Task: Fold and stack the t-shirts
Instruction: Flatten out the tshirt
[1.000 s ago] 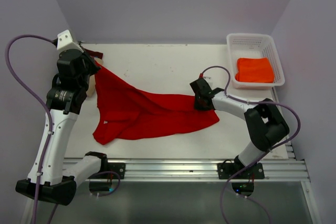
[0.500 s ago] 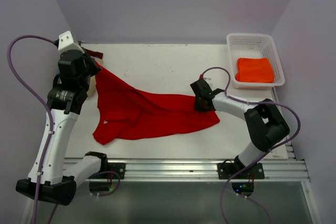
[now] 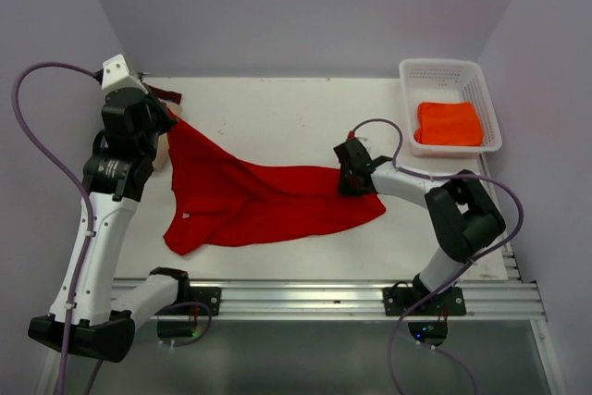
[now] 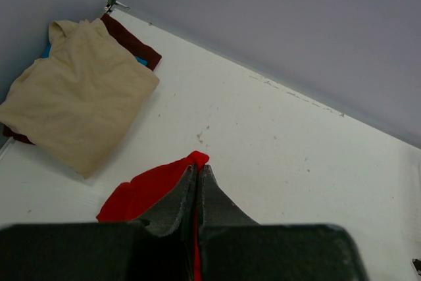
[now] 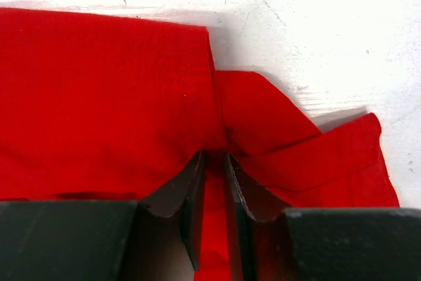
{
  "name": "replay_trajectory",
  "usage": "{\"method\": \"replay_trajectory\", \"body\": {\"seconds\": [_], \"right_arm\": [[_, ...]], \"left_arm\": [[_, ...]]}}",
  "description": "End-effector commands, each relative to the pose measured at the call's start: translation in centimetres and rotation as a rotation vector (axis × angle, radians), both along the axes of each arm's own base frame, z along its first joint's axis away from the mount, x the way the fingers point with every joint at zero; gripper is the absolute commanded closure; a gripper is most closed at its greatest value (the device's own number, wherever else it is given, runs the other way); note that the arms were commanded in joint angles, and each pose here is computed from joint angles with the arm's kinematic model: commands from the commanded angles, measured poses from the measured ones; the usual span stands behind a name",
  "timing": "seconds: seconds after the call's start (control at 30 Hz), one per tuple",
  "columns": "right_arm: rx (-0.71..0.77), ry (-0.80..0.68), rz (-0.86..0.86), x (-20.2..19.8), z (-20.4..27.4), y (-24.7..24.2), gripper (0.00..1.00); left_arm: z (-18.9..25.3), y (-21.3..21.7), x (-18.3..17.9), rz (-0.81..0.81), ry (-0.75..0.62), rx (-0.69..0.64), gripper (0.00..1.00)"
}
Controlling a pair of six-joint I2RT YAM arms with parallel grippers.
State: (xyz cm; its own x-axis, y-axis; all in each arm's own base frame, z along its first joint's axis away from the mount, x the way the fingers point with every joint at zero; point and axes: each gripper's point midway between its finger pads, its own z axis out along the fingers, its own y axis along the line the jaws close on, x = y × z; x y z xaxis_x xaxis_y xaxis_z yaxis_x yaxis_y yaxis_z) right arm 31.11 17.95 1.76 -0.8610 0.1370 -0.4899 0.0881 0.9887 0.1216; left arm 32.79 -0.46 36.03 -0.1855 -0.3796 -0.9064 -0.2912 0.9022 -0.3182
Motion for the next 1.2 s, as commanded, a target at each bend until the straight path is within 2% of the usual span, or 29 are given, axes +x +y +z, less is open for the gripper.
{"method": "replay_trajectory", "body": {"seconds": [0.0, 0.03, 0.13, 0.17, 0.2, 0.23, 0.3, 0.57, 0.97, 1.17], "right_arm": [[0.025, 0.015, -0.002, 0.2, -0.7, 0.6, 0.78], [0.019, 0.017, -0.001, 0.1, -0.8, 0.5, 0.77], [0.001, 0.013, -0.001, 0.2, -0.5, 0.1, 0.67], [-0.004, 0.010, 0.002, 0.1, -0.4, 0.1, 0.67], [-0.005, 0.006, 0.001, 0.1, -0.3, 0.0, 0.70], [-0.007, 0.005, 0.001, 0.1, -0.3, 0.0, 0.86], [-0.006, 0.004, 0.004, 0.2, -0.3, 0.0, 1.00], [-0.004, -0.029, 0.010, 0.3, 1.6, -0.2, 1.00], [0.074, -0.322, 0.032, 0.9, 15.1, -1.3, 1.00], [0.092, -0.524, 0.046, 1.0, 22.1, -2.4, 1.00]], "left_arm": [[1.4, 0.4, -0.1, 0.014, -0.056, -0.011, 1.00], [1.5, 0.4, -0.1, 0.012, -0.058, -0.012, 1.00], [1.3, 0.3, 0.0, 0.008, -0.054, -0.013, 1.00], [1.3, 0.3, 0.0, 0.008, -0.055, -0.014, 1.00], [1.3, 0.3, 0.0, 0.008, -0.055, -0.014, 1.00], [1.4, 0.3, -0.1, 0.008, -0.056, -0.015, 1.00], [1.4, 0.3, -0.1, 0.008, -0.058, -0.015, 1.00], [1.4, 0.2, 0.0, 0.001, -0.056, -0.017, 1.00], [1.1, -0.3, 0.3, -0.021, -0.057, -0.024, 1.00], [2.9, -0.9, 0.1, -0.075, -0.121, -0.004, 1.00]]}}
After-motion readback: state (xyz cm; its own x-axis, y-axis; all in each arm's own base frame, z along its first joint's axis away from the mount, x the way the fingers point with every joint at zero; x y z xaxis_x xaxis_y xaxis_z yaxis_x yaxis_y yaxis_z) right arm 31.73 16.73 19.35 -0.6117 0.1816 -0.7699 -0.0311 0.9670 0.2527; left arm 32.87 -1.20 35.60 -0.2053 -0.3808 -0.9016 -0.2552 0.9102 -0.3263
